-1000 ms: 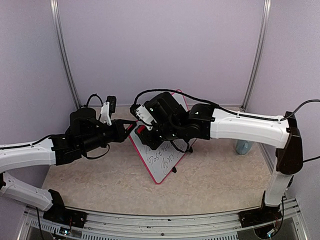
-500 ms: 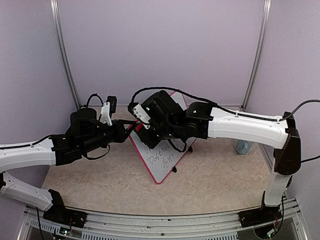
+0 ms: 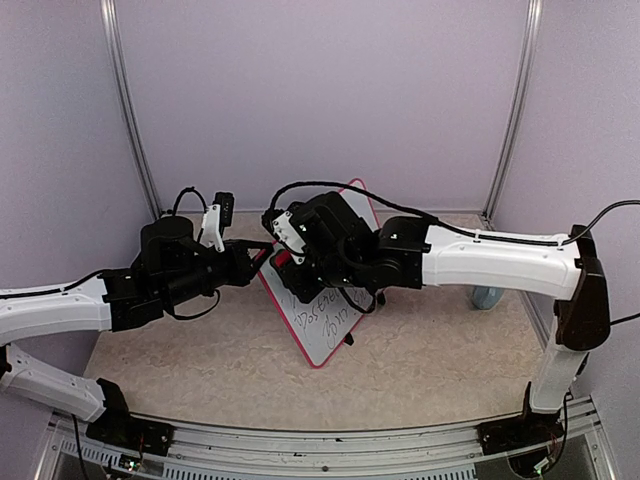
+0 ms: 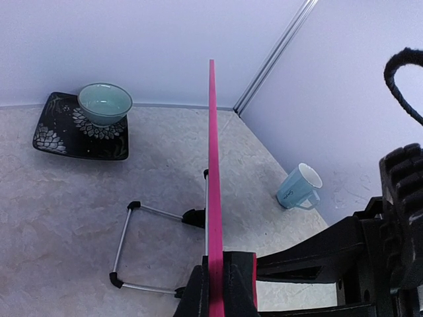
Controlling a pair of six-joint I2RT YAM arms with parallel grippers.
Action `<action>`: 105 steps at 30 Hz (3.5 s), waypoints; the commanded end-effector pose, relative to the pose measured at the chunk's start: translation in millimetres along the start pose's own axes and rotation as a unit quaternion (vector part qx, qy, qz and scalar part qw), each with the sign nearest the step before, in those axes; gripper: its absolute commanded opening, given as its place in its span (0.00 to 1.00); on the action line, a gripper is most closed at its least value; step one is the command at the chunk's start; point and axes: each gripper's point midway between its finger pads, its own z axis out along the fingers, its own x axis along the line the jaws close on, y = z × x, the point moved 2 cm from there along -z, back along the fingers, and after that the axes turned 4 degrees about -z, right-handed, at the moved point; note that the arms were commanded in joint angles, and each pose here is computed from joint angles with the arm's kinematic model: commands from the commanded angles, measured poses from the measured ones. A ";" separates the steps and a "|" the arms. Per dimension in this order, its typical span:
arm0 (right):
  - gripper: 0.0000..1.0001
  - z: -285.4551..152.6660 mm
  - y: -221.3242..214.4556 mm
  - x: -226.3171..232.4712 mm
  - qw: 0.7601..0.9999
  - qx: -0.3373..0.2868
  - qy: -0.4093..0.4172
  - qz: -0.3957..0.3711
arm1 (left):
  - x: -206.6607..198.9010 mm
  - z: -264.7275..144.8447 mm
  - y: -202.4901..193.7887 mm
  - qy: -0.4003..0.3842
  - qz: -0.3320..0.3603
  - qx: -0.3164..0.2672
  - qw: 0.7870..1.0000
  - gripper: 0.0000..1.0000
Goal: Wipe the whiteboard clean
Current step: Erase the whiteboard at the center of the board.
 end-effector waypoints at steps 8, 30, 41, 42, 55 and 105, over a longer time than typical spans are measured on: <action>0.28 7.0 -19.8 5.8 1.000 0.027 0.010 -0.003 | -25.2 -3.2 -28.3 -0.060 0.005 0.061 0.996 0.00; 0.29 14.6 6.8 -21.5 0.998 0.009 -0.055 -0.016 | -31.3 -4.4 -25.3 -0.070 0.013 0.056 0.996 0.00; 0.30 -4.2 11.7 23.5 0.997 -0.028 0.054 -0.039 | -31.5 -2.6 -25.7 -0.071 0.015 0.055 0.996 0.00; 0.30 -5.3 11.8 24.7 0.997 -0.029 0.059 -0.040 | -31.4 -2.2 -26.2 -0.071 0.014 0.056 0.996 0.00; 0.29 17.1 -5.4 -29.3 0.997 0.021 -0.070 -0.003 | -32.5 -2.5 -25.8 -0.074 0.012 0.055 0.996 0.00; 0.29 25.1 -0.1 -50.5 0.996 -0.004 -0.085 0.012 | -32.9 -4.4 -27.9 -0.080 0.013 0.057 0.995 0.00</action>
